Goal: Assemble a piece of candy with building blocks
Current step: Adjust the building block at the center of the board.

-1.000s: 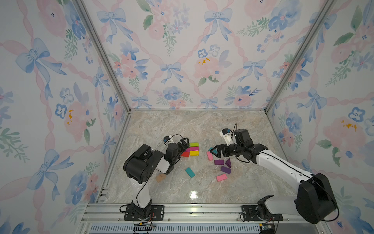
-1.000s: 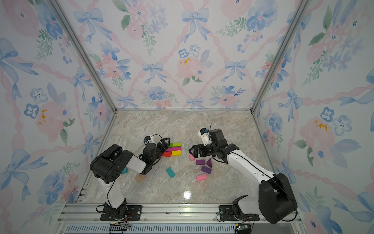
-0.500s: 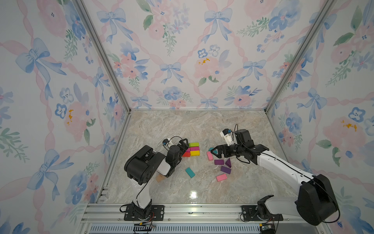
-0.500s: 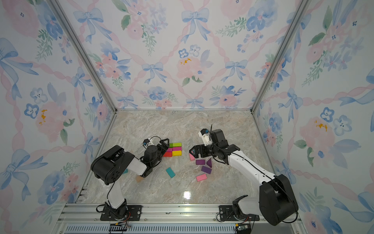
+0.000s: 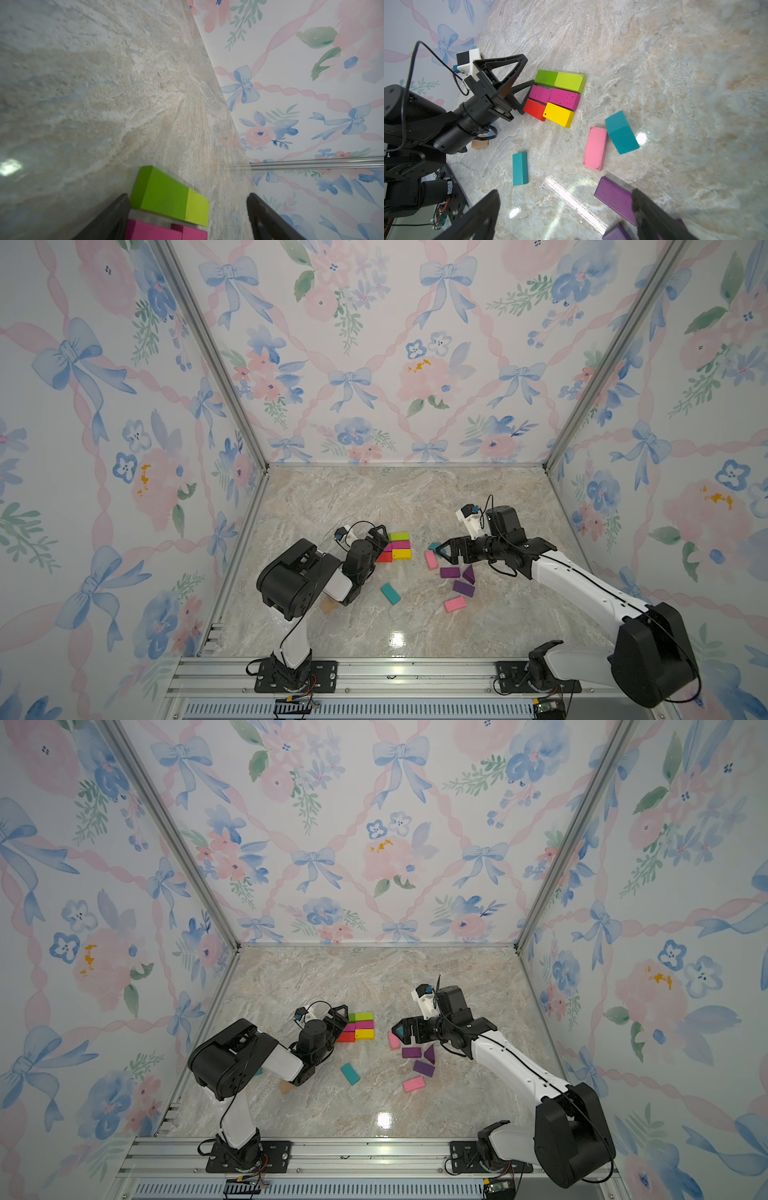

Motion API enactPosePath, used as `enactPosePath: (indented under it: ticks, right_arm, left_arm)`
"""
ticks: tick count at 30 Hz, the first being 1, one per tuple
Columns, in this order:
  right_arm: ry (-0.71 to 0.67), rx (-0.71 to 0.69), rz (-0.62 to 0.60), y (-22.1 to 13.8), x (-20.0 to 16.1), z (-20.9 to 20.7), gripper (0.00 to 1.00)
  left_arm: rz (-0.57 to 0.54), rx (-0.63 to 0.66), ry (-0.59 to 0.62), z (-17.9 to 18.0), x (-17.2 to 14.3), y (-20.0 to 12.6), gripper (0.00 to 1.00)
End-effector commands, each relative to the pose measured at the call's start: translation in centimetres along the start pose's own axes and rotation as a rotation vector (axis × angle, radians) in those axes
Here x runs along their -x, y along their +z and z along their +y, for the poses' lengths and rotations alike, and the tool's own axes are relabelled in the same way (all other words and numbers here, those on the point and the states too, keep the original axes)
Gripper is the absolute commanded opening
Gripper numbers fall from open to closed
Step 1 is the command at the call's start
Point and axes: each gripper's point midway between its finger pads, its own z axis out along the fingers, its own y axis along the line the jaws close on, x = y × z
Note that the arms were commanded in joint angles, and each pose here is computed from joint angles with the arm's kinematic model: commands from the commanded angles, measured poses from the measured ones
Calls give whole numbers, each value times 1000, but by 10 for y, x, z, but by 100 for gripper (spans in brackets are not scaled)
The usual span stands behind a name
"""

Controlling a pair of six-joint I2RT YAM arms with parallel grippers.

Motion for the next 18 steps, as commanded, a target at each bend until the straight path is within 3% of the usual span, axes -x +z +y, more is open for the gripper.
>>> enactPosePath:
  ticks: [1, 8, 12, 18]
  right_arm:
    - [-9, 4, -1, -5, -4, -1, 99]
    - [-20, -29, 29, -7, -10, -7, 99]
    - [-45, -71, 66, -12, -16, -12, 99]
    - [-49, -107, 82, -19, -24, -17, 99]
  left_arm:
    - [44, 153, 38, 45, -15, -9, 90]
    - [35, 139, 81, 38, -9, -10, 90]
    - [101, 200, 269, 26, -4, -12, 91]
    - [316, 352, 578, 19, -11, -30, 92]
